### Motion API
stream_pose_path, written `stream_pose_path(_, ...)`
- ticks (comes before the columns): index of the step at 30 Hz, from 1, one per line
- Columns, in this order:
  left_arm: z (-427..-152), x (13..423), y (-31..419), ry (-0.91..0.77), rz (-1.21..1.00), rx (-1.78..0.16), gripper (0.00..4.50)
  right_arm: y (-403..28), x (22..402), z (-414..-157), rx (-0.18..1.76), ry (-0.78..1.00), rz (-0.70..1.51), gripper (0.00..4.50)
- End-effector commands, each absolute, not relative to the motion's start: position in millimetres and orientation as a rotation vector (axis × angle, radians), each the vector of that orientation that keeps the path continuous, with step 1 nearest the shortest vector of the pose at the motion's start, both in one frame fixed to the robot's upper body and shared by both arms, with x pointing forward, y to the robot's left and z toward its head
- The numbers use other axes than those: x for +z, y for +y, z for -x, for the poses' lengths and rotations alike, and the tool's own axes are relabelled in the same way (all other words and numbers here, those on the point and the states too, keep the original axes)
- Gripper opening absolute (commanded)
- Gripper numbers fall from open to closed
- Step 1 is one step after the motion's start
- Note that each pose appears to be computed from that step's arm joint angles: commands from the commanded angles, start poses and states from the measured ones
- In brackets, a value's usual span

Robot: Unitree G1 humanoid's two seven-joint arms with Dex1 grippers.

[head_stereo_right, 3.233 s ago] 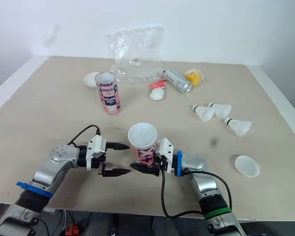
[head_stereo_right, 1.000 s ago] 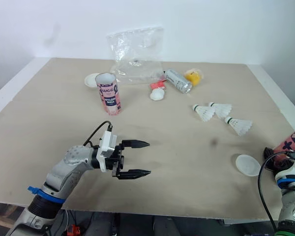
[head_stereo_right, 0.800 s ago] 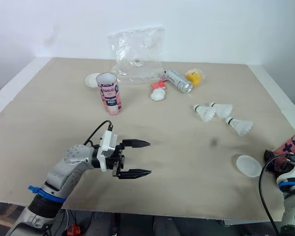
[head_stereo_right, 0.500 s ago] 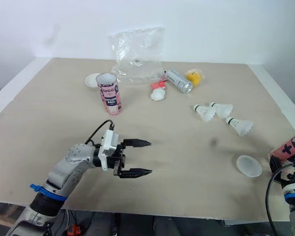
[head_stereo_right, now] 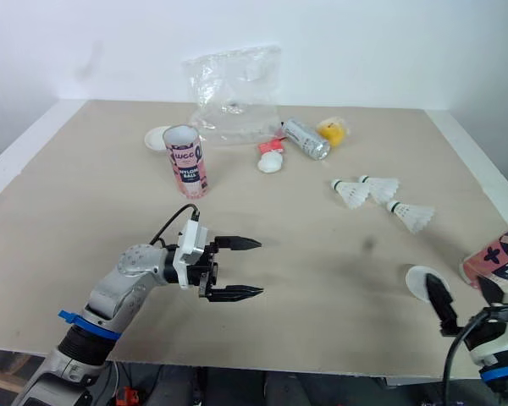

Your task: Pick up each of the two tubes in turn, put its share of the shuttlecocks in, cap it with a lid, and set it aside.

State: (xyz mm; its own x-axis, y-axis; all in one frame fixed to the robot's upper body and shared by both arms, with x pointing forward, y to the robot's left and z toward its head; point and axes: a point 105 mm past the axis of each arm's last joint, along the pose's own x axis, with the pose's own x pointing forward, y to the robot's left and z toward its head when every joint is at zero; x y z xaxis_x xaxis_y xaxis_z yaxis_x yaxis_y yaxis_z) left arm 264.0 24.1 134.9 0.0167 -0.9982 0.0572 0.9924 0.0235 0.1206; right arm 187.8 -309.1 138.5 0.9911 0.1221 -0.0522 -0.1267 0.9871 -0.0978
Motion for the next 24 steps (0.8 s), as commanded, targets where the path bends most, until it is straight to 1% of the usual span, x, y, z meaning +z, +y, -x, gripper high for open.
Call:
stream_pose_path(1, -269.4, 144.9, 25.2, -0.193, -0.084, -1.516, 4.5, -278.6, 144.3, -197.1, 0.36, 0.042, 0.185, 4.41)
stream_pose_path(3, -274.2, 143.8, 26.6, -0.192, -0.103, -1.478, 4.5, -257.3, 140.6, -212.1, 0.556, 0.048, 0.235, 4.41)
stream_pose_path(6, -280.2, 143.1, 28.3, -0.189, -0.12, -1.43, 4.5, -245.0, 140.5, -226.4, 0.699, 0.037, 0.269, 4.41)
stream_pose_path(8, -289.3, 139.1, 33.3, -0.155, -0.139, -1.358, 4.5, -230.9, 146.4, -244.8, 0.81, 0.005, 0.253, 4.41)
stream_pose_path(10, -297.2, 136.6, 37.7, -0.129, -0.14, -1.291, 4.5, -214.8, 152.9, -254.6, 0.914, -0.019, 0.239, 4.41)
stream_pose_path(13, -308.7, 139.8, 46.2, -0.136, -0.118, -1.162, 4.5, -191.6, 156.6, -269.5, 1.051, -0.049, 0.267, 4.41)
stream_pose_path(19, -329.1, 137.9, 69.1, -0.137, -0.111, -0.857, 4.5, -169.7, 151.4, -292.2, 1.184, -0.068, 0.303, 4.41)
stream_pose_path(24, -347.7, 133.2, 96.3, -0.113, -0.094, -0.618, 4.5, -156.7, 158.7, -317.1, 1.178, -0.126, 0.335, 4.41)
